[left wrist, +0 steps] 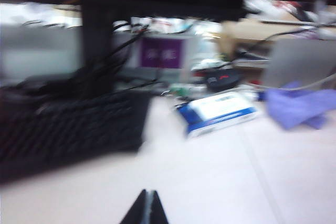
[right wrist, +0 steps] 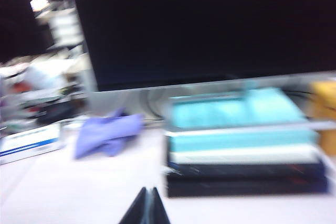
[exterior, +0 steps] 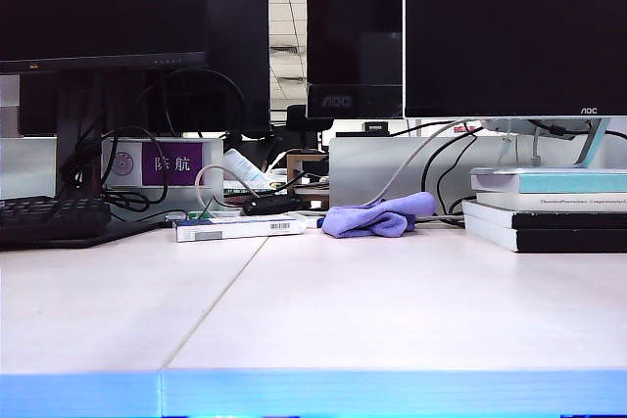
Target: Wipe the table from front to back using the rag.
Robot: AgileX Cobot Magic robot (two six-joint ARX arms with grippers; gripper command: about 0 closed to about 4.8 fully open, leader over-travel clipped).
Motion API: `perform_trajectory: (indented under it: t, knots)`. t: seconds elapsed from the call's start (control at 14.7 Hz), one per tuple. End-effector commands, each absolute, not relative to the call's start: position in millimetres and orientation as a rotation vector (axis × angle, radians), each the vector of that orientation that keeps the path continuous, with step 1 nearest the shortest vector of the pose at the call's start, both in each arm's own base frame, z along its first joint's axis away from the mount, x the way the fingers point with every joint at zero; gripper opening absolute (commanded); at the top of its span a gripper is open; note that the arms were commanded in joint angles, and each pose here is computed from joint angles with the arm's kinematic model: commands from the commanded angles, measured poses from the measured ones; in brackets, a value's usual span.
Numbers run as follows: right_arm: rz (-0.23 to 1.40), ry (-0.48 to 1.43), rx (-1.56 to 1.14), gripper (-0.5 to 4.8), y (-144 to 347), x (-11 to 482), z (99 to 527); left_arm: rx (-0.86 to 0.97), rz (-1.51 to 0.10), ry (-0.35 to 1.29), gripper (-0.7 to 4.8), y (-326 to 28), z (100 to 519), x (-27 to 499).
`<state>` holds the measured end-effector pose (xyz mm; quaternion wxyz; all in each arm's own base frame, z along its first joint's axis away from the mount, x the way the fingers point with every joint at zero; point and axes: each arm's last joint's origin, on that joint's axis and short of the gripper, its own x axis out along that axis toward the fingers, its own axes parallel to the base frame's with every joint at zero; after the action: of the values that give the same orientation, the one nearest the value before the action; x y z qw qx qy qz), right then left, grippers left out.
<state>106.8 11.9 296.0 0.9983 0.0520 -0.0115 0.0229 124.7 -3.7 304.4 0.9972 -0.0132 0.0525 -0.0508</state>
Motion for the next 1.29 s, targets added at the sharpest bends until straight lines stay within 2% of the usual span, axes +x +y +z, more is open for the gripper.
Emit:
perform_trajectory:
  t: [0.07,0.2,0.41,0.61,0.75,0.88,1.02,1.09,1.15,1.22,1.29]
  knots:
    - [0.080,-0.019,0.108,-0.03,17,131,322,-0.001,-0.199,0.115,-0.05,-13,346,144]
    - [0.123,-0.010,0.107,-0.03,27,154,331,0.047,-0.288,0.107,-0.05,-28,370,160]
    - [0.252,-0.013,0.076,-0.02,62,190,329,0.074,-0.466,0.148,-0.05,-68,390,178]
    - [0.361,-0.017,0.019,-0.02,102,219,309,0.096,-0.587,0.202,-0.05,-100,394,186]
    - [0.396,-0.019,0.020,-0.02,115,237,295,0.100,-0.600,0.220,-0.05,-108,391,189]
    - [0.371,-0.016,-0.006,-0.02,137,286,255,0.099,-0.602,0.212,-0.05,-109,391,190]
    - [0.335,0.028,-0.019,-0.02,150,314,242,0.096,-0.602,0.200,-0.05,-109,393,190]
    - [0.297,0.058,-0.031,-0.02,163,346,233,0.095,-0.603,0.194,-0.05,-109,393,190]
    - [0.283,0.074,-0.053,-0.01,186,403,212,0.093,-0.602,0.187,-0.05,-109,394,190]
    - [0.269,0.082,-0.058,0.77,192,430,194,0.092,-0.602,0.178,-0.05,-109,395,190]
    - [0.237,0.125,-0.072,2.79,190,458,175,0.090,-0.602,0.169,-0.05,-109,396,191]
